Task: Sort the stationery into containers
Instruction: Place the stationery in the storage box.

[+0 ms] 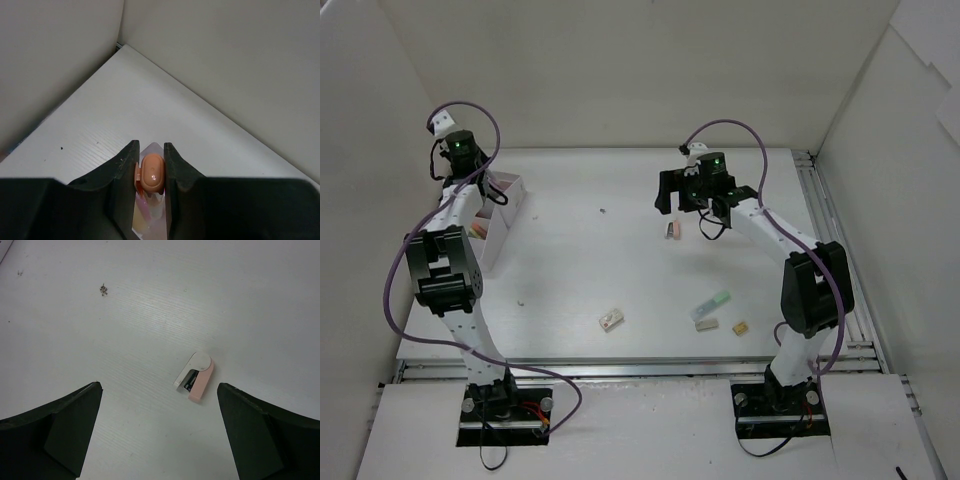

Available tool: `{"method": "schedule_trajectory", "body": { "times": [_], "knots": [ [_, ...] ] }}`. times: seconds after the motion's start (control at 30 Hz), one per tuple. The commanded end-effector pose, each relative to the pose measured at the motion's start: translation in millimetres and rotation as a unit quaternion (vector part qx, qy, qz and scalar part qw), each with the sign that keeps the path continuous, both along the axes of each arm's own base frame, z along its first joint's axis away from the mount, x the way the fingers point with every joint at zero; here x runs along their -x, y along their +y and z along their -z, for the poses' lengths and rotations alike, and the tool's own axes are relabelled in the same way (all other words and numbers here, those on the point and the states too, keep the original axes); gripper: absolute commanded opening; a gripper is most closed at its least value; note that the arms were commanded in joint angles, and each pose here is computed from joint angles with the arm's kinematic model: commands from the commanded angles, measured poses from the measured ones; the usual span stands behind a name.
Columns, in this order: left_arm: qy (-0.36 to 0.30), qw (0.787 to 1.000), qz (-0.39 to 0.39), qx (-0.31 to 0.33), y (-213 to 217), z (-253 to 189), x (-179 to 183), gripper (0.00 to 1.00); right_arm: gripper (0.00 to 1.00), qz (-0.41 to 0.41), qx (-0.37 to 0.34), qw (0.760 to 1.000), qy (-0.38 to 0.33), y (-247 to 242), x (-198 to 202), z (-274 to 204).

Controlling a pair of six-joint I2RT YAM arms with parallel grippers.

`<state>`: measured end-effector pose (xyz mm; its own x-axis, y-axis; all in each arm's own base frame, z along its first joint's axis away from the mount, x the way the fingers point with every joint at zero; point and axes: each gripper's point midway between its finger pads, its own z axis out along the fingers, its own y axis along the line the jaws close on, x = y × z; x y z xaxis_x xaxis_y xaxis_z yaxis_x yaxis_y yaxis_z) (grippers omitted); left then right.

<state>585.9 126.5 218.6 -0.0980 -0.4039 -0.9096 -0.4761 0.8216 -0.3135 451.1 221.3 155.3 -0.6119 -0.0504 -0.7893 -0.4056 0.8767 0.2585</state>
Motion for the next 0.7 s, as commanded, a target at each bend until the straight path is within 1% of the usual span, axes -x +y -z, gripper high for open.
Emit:
{"method": "schedule_trajectory", "body": {
  "times": [0.0, 0.13, 0.23, 0.27, 0.4, 0.43, 0.63, 0.67],
  "knots": [
    [-0.076, 0.997, -0.013, -0.016, 7, -48, -16, 0.0, 0.98, 0.003, -0.019, 0.999, -0.044, -1, -17, -33],
    [-0.077, 0.997, -0.013, -0.007, 6, -31, -24, 0.0, 0.98, 0.009, -0.016, 0.999, -0.041, -7, -19, -31],
    [-0.071, 0.997, -0.029, -0.001, 10, -20, -22, 0.0, 0.98, 0.012, -0.015, 0.999, -0.041, -10, -20, -31],
    [-0.07, 0.997, -0.029, -0.003, 6, -18, -23, 0.0, 0.98, 0.012, -0.014, 0.999, -0.041, -11, -21, -31],
    [-0.054, 0.997, -0.056, -0.011, 10, -11, -11, 0.0, 0.98, 0.015, -0.011, 0.999, -0.041, -15, -20, -31],
    [-0.049, 0.997, -0.053, -0.01, 5, -10, -11, 0.0, 0.98, 0.017, -0.008, 0.999, -0.041, -17, -20, -30],
    [-0.028, 0.997, -0.066, -0.001, 6, 2, -2, 0.0, 0.98, 0.018, -0.005, 0.999, -0.037, -21, -18, -27],
    [-0.023, 0.997, -0.07, -0.001, 3, 4, -1, 0.07, 0.98, 0.017, -0.005, 0.999, -0.039, -21, -18, -28]
  ]
}}
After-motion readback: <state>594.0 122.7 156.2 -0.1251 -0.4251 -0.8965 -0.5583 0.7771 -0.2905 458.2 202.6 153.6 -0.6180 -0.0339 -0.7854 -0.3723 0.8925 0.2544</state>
